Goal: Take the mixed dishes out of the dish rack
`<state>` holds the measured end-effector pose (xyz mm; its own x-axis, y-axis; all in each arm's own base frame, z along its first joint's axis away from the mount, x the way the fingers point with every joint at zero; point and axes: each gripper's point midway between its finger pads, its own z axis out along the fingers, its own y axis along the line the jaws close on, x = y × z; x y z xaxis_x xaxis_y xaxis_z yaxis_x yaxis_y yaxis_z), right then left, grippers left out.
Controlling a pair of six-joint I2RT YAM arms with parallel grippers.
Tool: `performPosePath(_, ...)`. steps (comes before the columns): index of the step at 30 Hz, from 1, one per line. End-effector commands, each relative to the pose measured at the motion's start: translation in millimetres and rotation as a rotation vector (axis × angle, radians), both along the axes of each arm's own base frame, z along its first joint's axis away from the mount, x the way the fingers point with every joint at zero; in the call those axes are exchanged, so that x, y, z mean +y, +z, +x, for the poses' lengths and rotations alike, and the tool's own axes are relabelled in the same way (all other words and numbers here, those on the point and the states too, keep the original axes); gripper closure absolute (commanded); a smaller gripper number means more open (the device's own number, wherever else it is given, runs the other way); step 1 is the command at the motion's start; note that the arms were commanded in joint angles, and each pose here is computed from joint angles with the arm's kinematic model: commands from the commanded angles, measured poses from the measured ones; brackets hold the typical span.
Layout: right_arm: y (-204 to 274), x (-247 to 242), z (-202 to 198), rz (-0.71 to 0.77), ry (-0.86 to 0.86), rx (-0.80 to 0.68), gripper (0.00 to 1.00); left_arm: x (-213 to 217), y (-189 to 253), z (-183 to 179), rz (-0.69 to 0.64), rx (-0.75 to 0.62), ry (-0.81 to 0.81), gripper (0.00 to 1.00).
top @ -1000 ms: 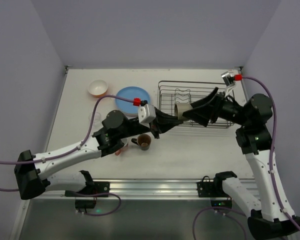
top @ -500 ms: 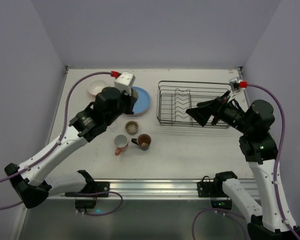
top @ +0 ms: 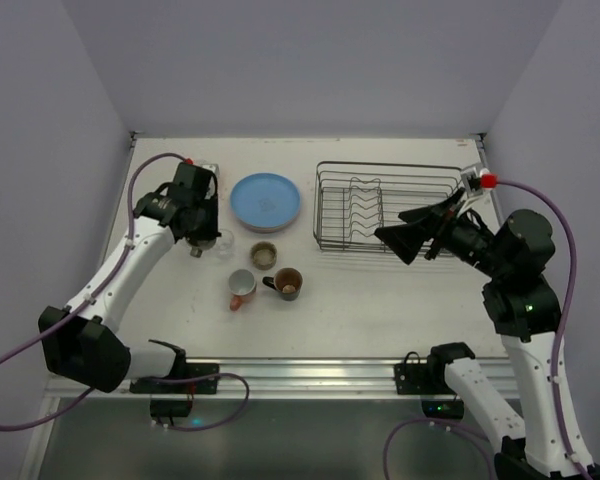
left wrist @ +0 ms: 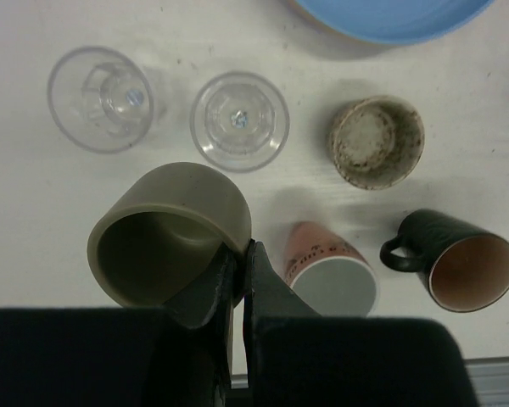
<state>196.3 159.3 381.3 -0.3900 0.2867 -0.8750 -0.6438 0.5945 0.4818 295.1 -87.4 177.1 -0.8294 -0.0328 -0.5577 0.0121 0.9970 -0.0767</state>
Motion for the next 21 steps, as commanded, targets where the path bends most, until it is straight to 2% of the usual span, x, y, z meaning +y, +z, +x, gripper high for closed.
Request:
performPosePath(1, 3, -6, -6, -0.045, -0.022, -0.054, 0.01, 0, -17, -25, -0.023, 0.107, 0.005, 1.0)
performPosePath(9, 7, -7, -15, -0.053, -0.011, -0.097, 0.01, 13, -64, -65, 0.014, 0.268, 0.078, 1.0)
performPosePath(14, 6, -6, -21, -0.049, 0.005, -0.121, 0.01, 7, -81, -73, -0.036, 0.289, 0.109, 1.0)
performPosePath(21, 8, -5, -29, -0.044, 0.019, -0.15, 0.01, 21, -97, -73, 0.028, 0.289, 0.195, 1.0)
